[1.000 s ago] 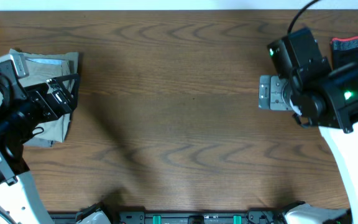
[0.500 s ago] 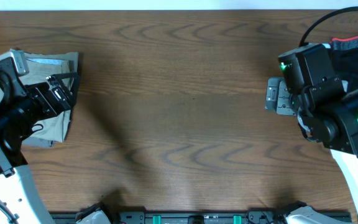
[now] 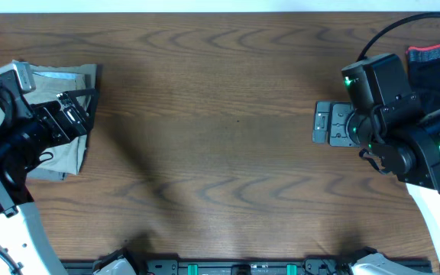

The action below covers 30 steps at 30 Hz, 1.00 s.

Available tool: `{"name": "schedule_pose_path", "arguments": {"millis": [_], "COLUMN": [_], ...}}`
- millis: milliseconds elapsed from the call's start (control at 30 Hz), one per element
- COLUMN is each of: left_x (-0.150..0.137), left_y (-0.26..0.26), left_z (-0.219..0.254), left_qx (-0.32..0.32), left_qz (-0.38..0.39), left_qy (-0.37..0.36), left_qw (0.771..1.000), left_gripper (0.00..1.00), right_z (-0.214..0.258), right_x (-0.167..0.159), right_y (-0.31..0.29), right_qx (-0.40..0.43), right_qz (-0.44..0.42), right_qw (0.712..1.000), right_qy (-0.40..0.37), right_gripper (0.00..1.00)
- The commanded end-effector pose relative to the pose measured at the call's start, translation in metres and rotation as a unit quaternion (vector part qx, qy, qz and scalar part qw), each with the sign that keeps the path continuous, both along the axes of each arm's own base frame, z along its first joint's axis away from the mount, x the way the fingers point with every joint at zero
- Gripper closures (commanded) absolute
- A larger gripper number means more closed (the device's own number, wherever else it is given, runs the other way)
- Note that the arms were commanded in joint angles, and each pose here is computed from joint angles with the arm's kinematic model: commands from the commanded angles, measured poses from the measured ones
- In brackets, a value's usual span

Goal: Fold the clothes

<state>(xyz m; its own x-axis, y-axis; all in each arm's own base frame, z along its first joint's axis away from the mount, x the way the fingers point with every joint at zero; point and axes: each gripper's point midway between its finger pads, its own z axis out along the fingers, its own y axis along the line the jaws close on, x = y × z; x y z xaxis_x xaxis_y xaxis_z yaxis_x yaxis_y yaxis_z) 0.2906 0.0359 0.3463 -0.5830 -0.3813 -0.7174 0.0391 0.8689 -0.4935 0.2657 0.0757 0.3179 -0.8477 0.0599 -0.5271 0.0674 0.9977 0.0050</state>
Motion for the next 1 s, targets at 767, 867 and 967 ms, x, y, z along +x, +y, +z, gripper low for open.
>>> {"name": "schedule_pose_path", "arguments": {"millis": [767,867,967], "left_x": [0.001,0.001,0.001], "left_y": [-0.002,-0.002,-0.002], "left_z": [0.002,0.002,0.002], "left_qx": [0.005,0.005,0.005], "left_qz": [-0.01,-0.01,-0.01], "left_qy": [-0.005,-0.005,-0.005], "left_qw": [1.0,1.0,1.0], "left_gripper": [0.02,0.02,0.02], "right_z": [-0.015,-0.033,-0.052], "right_x": [0.005,0.003,0.0], "right_y": [-0.028,-0.034,-0.042], "right_qx": [0.043,0.061,0.072], "right_qz": [-0.05,-0.038,-0.033], "right_qw": [0.996,0.994,0.99], "right_qy": [-0.066,-0.087,-0.117], "right_gripper": [0.01,0.01,0.01]}}
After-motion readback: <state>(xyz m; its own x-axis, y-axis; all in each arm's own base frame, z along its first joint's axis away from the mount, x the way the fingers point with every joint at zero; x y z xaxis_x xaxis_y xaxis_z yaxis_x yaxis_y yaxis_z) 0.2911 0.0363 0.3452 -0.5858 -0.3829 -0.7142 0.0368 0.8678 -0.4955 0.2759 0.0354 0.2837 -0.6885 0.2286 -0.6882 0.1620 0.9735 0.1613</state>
